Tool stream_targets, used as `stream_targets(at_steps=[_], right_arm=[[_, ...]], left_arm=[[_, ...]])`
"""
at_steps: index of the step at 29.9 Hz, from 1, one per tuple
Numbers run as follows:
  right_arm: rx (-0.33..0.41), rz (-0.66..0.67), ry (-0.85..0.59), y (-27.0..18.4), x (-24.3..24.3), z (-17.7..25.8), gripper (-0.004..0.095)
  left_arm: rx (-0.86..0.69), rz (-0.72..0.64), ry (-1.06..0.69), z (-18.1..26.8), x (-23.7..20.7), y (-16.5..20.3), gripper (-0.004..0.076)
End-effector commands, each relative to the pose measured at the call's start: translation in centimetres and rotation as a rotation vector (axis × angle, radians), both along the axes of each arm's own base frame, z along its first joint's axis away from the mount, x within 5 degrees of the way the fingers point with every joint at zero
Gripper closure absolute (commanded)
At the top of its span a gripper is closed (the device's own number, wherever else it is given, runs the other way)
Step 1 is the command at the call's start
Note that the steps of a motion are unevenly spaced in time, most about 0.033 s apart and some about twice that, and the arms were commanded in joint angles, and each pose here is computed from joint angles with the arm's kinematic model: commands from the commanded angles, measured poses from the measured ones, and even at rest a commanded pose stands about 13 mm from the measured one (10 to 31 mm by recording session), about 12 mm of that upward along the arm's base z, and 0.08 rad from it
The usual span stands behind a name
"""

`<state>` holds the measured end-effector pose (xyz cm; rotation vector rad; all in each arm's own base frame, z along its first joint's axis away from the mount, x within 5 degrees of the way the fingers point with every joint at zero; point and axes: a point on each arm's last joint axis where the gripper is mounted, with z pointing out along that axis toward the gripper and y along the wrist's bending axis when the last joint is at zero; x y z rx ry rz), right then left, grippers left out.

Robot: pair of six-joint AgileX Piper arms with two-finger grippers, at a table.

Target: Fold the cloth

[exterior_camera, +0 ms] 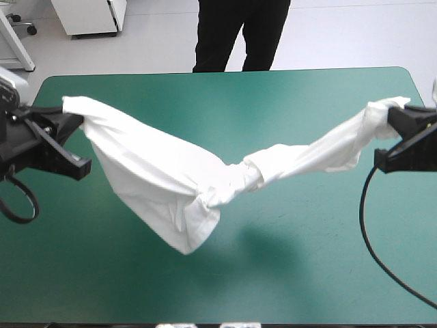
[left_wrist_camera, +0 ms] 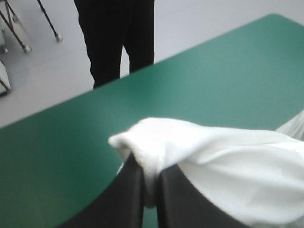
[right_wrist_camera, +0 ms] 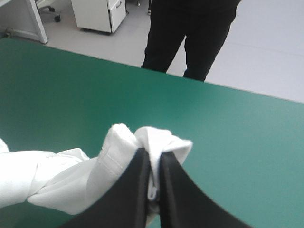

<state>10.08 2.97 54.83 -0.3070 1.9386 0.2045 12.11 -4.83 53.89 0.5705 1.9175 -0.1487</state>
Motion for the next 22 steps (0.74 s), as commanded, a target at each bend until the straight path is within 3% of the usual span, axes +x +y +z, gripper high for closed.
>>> stream_targets(at_steps=[1,3,9,15,22], right_arm=[[-0.004,-0.027,0.069,0.0,1.0,-2.4,0.0923],[-0.002,-0.036,0.160,0.3,2.4,-4.9,0.0923],[0.012,-0.066,0.227,0.8,6.1,-10.8,0.0923],[-0.003,-0.091,0.367,1.4,9.6,-17.1,0.0925],[-0.011,-0.112,0.406,2.3,15.3,-21.4,0.0925]], left_arm=[[0.015,0.024,0.090,-2.5,0.9,-0.3,0.0733],[0.016,0.030,0.187,-5.0,2.0,-0.8,0.0733],[0.039,0.064,0.339,-12.4,4.9,-1.7,0.0733],[0.045,0.115,0.411,-18.6,7.7,-2.5,0.0733],[0.109,0.172,0.383,-22.3,12.8,-3.5,0.0733]])
